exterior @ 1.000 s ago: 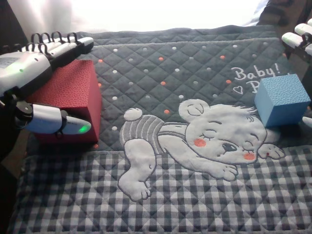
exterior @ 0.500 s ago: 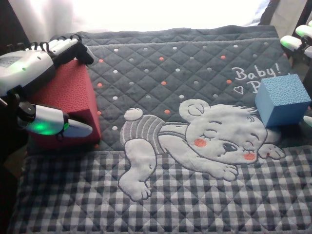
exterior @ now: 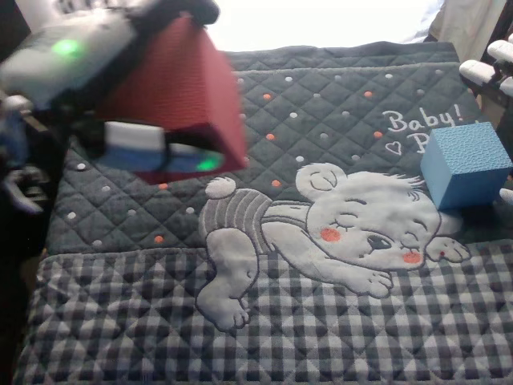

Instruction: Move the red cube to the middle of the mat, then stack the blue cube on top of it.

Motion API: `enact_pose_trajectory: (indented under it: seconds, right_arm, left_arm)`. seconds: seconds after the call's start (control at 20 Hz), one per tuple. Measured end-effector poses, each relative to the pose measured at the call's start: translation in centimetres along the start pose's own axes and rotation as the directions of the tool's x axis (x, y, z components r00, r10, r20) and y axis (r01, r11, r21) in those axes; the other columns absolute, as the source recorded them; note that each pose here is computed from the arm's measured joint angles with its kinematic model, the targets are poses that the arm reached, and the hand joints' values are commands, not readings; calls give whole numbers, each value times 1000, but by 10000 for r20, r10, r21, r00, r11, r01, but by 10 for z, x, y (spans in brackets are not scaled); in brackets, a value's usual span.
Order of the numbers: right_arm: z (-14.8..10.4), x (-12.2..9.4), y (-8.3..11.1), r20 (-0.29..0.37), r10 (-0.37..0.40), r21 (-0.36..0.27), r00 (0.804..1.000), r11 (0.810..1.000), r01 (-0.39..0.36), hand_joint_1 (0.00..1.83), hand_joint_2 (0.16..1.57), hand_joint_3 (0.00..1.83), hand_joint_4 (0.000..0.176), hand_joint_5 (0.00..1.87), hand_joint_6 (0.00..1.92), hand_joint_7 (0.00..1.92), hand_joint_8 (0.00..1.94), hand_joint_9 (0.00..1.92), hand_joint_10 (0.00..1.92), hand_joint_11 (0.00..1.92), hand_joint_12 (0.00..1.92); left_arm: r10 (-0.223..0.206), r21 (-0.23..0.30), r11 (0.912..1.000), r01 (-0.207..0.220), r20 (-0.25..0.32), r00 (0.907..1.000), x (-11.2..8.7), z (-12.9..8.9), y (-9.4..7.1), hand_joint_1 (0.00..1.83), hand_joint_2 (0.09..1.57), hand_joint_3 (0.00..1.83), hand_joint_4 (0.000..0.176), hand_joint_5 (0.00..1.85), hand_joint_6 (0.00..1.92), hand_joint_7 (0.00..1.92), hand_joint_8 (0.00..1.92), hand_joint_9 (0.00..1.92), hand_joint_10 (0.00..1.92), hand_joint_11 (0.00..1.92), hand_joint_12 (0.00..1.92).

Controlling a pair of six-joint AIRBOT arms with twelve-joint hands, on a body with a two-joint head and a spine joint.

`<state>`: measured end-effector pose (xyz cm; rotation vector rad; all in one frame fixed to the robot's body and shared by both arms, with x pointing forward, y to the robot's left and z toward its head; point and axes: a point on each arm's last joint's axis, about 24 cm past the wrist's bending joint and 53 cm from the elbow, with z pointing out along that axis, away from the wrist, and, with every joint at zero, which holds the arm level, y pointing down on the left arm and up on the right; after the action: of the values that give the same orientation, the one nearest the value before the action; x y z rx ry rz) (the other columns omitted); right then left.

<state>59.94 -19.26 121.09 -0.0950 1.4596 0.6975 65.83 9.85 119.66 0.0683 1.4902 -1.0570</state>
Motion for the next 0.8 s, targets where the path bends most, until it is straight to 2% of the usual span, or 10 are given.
enact_pose_trajectory:
  seconds: [0.15, 0.2, 0.3, 0.35, 0.4, 0.45, 0.5, 0.55, 0.6, 0.8]
  right_arm:
    - [0, 0, -1, -26, -21, 19, 10000, 10000, 21, 686, 1249, 4, 55, 0, 0, 0, 0, 0, 0, 0, 0]
    - [0, 1, -2, -24, 4, 44, 10000, 10000, -4, 683, 1250, 4, 41, 0, 0, 0, 0, 0, 0, 0, 0]
    - [1, 3, 0, -81, 18, -11, 10000, 10000, -18, 705, 1244, 0, 26, 0, 0, 0, 0, 0, 0, 0, 0]
    - [1, 4, 1, -104, 28, -32, 9999, 10000, -28, 706, 1239, 0, 22, 0, 0, 0, 0, 0, 0, 0, 0]
    - [1, 4, 0, -97, 39, -19, 9999, 10000, -39, 707, 1240, 0, 13, 0, 0, 0, 0, 0, 0, 0, 0]
    - [1, 3, -1, -79, 69, 44, 9999, 10000, -68, 707, 1245, 1, 7, 0, 0, 0, 0, 0, 0, 0, 0]
    - [1, 3, -2, -74, 77, 61, 9999, 10000, -77, 692, 1246, 2, 15, 0, 0, 0, 0, 0, 0, 0, 0]
    - [1, 3, -1, -85, 56, 21, 9999, 10000, -56, 688, 1245, 1, 32, 0, 0, 0, 0, 0, 0, 0, 0]
    - [1, 4, 0, -93, 48, 6, 9999, 10000, -48, 679, 1246, 1, 32, 0, 0, 0, 0, 0, 0, 0, 0]
    - [1, 4, -2, -90, 100, 42, 9999, 9999, -100, 700, 1237, 0, 48, 0, 0, 0, 0, 0, 0, 0, 0]
  left_arm:
    - [-254, -55, 9997, 250, -817, 9963, 31, 18, -2, 1211, 1092, 14, 80, 199, 1302, 106, 1332, 124, 1606, 160, 1921]
    - [-330, -119, 9994, 319, -1068, 9937, 40, 20, -3, 1183, 1080, 7, 80, 145, 1433, 62, 1515, 128, 1806, 312, 1921]
    - [-425, -278, 9989, 389, -1436, 9887, 54, 24, 2, 1090, 1065, 0, 30, 161, 1066, 98, 1297, 74, 1652, 198, 1921]
    - [-531, -417, 9980, 469, -1621, 9854, 59, 24, 5, 1025, 1057, 0, 41, 199, 805, 154, 911, 48, 1314, 65, 1861]
    - [-524, -516, 9977, 440, -1742, 9833, 62, 24, 9, 838, 1001, 0, 71, 121, 274, 137, 159, 69, 516, 2, 1575]
    - [-529, -562, 9975, 435, -1781, 9826, 62, 23, 10, 672, 969, 0, 111, 33, 82, 43, 43, 30, 218, 0, 1382]
    - [-462, -551, 9978, 367, -1840, 9818, 63, 24, 10, 579, 937, 0, 128, 6, 16, 8, 8, 5, 43, 0, 1068]
    - [-515, -542, 9976, 421, -1860, 9812, 64, 24, 9, 505, 866, 0, 158, 0, 2, 1, 1, 0, 8, 0, 213]
    - [-653, -543, 9969, 562, -1838, 9808, 64, 26, 9, 479, 835, 0, 172, 0, 0, 0, 0, 0, 1, 0, 42]
    - [-1759, -446, 9842, 1712, -1411, 9742, 52, 25, 15, 498, 817, 0, 176, 0, 0, 0, 0, 0, 0, 0, 0]
